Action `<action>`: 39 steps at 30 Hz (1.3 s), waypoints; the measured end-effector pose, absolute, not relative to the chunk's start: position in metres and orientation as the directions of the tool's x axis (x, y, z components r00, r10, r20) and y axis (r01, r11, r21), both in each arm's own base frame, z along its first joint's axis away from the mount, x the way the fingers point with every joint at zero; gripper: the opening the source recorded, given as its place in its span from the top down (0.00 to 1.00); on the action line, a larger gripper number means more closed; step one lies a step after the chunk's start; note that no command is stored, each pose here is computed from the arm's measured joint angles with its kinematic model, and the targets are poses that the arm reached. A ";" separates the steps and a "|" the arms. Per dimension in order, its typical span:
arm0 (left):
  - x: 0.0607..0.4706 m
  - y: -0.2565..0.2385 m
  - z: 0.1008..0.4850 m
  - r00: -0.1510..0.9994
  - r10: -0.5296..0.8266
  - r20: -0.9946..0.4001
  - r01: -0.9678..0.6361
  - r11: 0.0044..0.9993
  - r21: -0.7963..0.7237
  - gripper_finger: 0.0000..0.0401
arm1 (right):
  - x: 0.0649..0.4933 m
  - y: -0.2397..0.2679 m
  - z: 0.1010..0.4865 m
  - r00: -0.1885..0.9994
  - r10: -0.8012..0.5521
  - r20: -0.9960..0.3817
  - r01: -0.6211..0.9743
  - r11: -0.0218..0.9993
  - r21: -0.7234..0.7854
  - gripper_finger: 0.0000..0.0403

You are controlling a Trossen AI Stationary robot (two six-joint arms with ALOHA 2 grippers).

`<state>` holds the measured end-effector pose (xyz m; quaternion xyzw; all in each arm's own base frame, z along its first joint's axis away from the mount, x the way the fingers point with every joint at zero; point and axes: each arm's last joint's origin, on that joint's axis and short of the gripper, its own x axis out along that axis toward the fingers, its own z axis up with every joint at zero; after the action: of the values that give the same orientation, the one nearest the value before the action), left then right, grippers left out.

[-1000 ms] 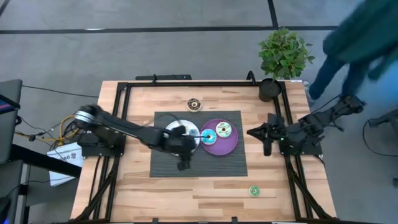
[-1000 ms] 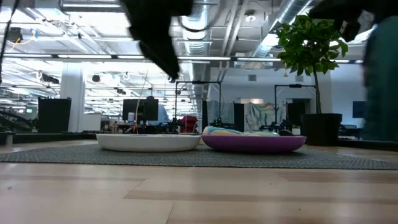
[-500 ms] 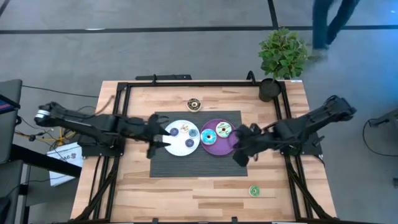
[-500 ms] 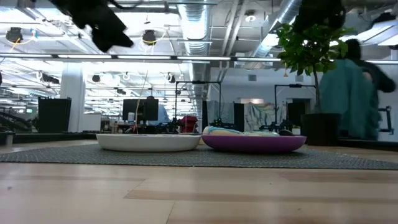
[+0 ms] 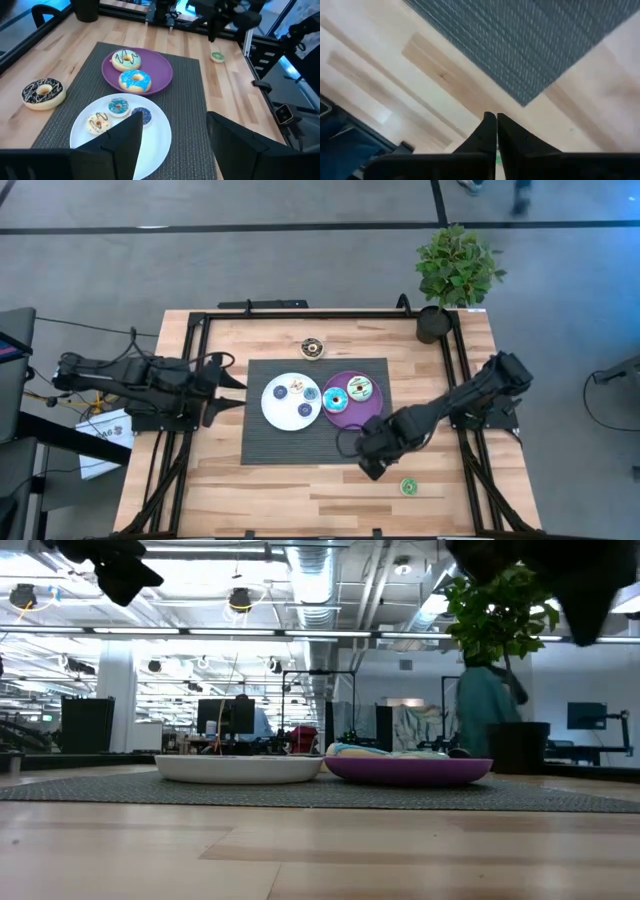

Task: Pick & Place donuts
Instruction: Put the small green donut on the white plate

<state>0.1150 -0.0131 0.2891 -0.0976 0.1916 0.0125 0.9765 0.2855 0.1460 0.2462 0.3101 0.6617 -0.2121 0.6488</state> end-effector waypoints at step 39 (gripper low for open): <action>0.117 -0.011 0.288 0.919 0.078 -0.386 -0.194 0.943 -0.270 0.47 | 0.216 0.216 0.151 -0.083 0.130 -0.988 0.905 0.426 -0.021 0.25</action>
<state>0.1167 -0.0107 0.2877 -0.1535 0.1883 0.0704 0.9675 0.2157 0.2162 0.1509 0.4010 0.6446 -0.3553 0.5454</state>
